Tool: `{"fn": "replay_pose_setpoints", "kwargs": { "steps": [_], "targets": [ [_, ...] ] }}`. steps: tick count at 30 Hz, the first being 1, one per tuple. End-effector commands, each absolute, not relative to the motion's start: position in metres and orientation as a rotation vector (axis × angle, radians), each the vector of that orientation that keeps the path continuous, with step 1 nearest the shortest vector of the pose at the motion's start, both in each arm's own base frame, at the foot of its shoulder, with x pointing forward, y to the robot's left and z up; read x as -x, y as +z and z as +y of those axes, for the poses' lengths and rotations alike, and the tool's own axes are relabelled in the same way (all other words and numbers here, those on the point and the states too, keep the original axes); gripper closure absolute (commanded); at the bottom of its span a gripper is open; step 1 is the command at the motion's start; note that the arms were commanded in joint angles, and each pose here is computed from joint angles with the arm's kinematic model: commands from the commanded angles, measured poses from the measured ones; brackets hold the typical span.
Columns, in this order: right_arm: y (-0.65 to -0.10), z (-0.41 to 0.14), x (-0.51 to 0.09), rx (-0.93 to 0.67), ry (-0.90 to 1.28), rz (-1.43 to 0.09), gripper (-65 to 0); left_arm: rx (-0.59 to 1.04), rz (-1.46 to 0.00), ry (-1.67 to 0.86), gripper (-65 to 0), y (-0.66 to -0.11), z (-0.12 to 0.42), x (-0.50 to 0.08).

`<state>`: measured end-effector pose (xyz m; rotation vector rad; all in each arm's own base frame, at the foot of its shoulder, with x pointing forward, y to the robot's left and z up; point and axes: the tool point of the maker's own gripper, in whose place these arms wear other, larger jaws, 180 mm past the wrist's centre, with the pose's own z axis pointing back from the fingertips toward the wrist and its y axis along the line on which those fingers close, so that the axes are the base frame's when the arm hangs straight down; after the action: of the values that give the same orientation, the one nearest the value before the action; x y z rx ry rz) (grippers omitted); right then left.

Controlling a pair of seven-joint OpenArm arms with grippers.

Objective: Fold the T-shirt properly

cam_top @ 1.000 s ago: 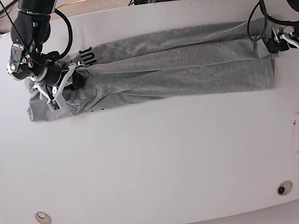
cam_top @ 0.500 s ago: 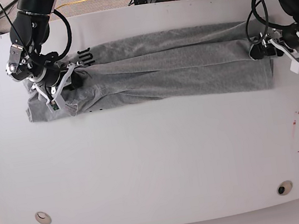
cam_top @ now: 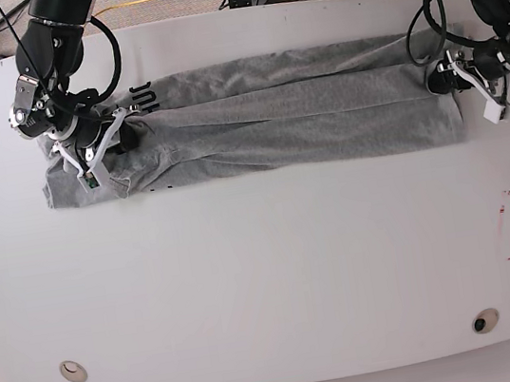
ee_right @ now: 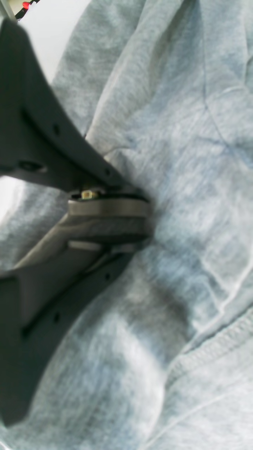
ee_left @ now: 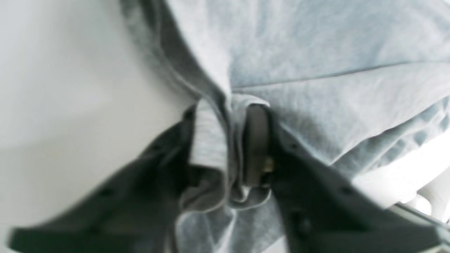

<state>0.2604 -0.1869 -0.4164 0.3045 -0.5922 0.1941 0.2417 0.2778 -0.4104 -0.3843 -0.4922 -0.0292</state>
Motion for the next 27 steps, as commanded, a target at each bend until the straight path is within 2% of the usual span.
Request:
{"fn": "replay_pose_setpoints", "kwargs": {
  "steps": [1,7,13,15,19,23,27],
  "targets": [
    [-0.417,-0.195,-0.258,-0.271,0.198,-0.569,-8.2,0.346,-0.488,-0.079,-8.7,-0.406,0.275,-0.247],
    [-0.417,-0.195,-0.259,-0.270,0.198,-0.570,-8.2,0.192,-0.583,-0.228,-9.0,-0.362,0.272,-0.255],
    [-0.417,-0.195,-0.260,-0.268,0.201,-0.570,-8.2,0.117,-0.699,-0.365,-8.9,-0.317,0.247,-0.266],
    [-0.418,-0.195,-0.259,-0.268,0.200,-0.567,-8.2,0.102,-0.678,-0.416,-8.9,-0.314,0.237,-0.260],
    [-0.418,-0.194,-0.259,-0.269,0.201,-0.567,-8.2,0.101,-0.673,-0.530,-8.9,-0.305,0.210,-0.263],
    [-0.419,-0.194,-0.257,-0.271,0.200,-0.562,-8.2,0.193,-0.685,-0.607,-8.9,-0.305,0.177,-0.264],
    [-0.418,-0.195,-0.258,-0.266,0.202,-0.565,-8.2,0.217,-0.706,-0.613,-10.1,-0.301,0.172,-0.267]
  ]
}}
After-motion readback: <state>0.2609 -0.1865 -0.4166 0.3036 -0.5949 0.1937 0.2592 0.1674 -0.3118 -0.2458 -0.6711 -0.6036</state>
